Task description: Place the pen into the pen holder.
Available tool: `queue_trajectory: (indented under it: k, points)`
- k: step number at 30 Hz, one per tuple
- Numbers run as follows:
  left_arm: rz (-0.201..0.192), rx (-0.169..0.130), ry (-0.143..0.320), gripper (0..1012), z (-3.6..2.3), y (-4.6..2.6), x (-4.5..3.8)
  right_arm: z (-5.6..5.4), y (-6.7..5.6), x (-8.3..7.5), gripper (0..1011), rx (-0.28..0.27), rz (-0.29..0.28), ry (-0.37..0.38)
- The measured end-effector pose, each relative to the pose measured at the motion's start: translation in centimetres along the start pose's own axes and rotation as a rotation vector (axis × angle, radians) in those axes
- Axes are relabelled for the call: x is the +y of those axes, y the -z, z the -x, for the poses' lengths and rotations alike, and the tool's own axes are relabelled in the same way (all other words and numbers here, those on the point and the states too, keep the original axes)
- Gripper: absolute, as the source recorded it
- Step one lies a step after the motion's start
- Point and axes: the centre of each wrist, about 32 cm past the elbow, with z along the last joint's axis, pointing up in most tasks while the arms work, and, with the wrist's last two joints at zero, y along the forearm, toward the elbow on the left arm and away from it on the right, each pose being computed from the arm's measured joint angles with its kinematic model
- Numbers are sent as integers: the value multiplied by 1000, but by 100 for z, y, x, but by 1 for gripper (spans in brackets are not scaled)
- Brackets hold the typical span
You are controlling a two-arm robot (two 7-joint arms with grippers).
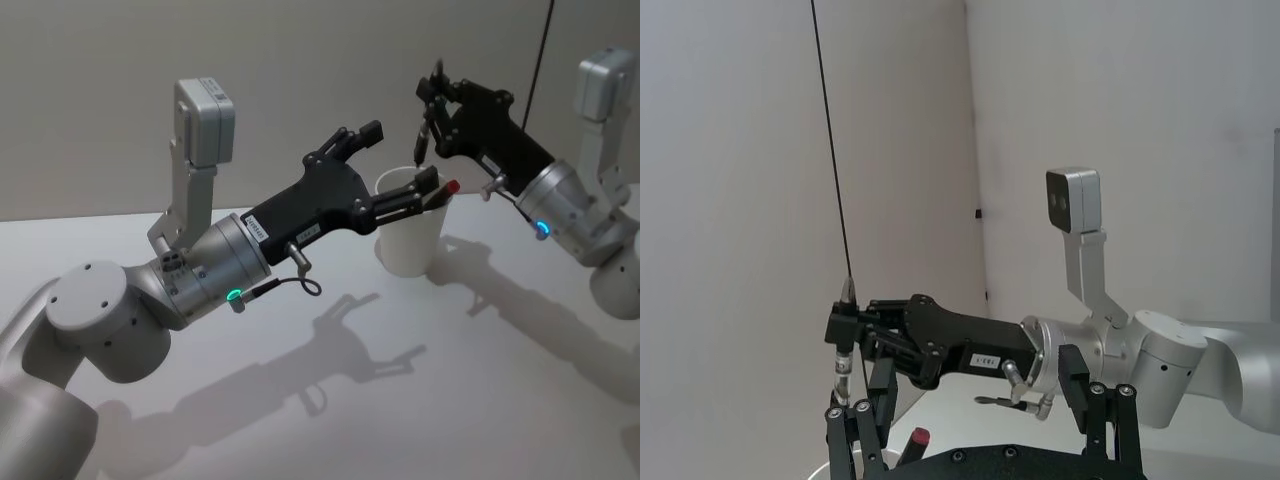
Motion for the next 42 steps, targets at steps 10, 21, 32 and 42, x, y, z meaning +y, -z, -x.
queue_trajectory:
  k: [10, 21, 32, 42]
  points:
    - [0, 0, 0, 1001, 0, 0, 0, 59, 45, -99, 122, -10, 31, 5]
    - [0, 0, 0, 1001, 0, 0, 0, 123, 87, -201, 122, -12, 75, 20]
    - [0, 0, 0, 1001, 0, 0, 0, 159, 108, -249, 390, -13, 97, 27]
    - [0, 0, 0, 1001, 0, 0, 0, 172, 116, -266, 683, -13, 105, 30]
